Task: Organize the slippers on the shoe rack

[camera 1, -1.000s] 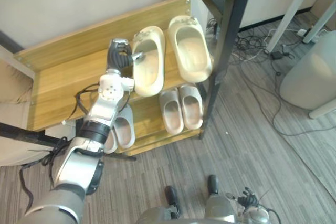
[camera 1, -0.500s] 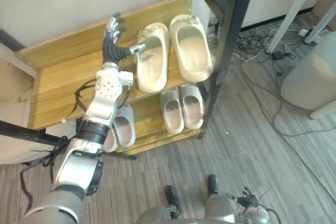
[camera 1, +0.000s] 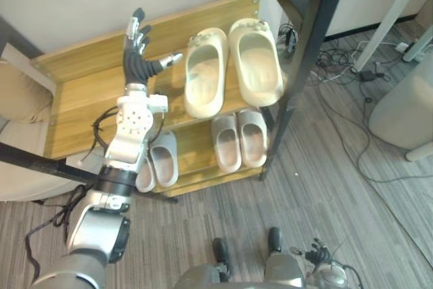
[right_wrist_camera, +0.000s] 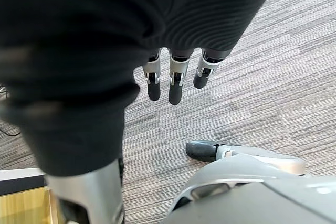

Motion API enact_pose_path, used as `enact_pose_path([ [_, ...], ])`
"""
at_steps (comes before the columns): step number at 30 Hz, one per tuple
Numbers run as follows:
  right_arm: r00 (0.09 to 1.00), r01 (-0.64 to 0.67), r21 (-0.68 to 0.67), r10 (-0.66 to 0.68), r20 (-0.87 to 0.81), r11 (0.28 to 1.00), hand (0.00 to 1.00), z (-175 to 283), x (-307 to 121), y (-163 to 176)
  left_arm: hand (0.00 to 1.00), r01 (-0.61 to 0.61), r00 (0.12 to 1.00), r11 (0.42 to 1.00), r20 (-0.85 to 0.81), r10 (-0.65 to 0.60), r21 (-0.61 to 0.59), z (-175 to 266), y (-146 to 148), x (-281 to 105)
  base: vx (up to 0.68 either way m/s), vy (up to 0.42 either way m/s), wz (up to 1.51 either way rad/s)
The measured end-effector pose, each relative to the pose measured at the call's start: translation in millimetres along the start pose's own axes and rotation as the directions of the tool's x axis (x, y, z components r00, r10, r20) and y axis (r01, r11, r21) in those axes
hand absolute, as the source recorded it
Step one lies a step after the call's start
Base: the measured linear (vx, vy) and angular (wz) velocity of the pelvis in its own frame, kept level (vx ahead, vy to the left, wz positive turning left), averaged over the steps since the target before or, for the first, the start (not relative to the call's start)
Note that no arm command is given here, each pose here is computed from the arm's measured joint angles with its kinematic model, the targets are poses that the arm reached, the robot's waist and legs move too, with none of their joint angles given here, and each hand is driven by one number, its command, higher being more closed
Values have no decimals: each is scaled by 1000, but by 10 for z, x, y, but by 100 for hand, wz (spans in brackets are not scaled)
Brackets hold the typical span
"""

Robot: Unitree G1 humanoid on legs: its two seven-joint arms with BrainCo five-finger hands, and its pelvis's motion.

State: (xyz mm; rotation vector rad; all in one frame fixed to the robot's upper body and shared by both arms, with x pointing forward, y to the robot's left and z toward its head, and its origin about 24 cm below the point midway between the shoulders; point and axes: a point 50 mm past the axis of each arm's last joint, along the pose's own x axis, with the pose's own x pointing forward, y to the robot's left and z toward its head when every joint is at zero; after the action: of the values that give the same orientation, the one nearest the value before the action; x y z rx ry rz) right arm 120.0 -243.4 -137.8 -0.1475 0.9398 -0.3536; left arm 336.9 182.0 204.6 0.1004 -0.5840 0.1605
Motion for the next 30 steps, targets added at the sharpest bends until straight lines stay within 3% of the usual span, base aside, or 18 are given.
enact_pose_path([
  [9,1000,-2,-9,2,-5,1000,0,3,4,2,0,-82,979,964,-201,30,-251,-354,-47,-540,-13,-4,1],
  [14,1000,-6,-25,6,-6,1000,0,2,4,0,0,-28,974,926,-220,-59,-375,-360,-223,-719,-6,-4,9],
  [30,999,-19,-93,16,-28,995,0,-29,12,19,0,170,938,861,-188,-290,-479,-305,-760,-795,-8,-1,7],
])
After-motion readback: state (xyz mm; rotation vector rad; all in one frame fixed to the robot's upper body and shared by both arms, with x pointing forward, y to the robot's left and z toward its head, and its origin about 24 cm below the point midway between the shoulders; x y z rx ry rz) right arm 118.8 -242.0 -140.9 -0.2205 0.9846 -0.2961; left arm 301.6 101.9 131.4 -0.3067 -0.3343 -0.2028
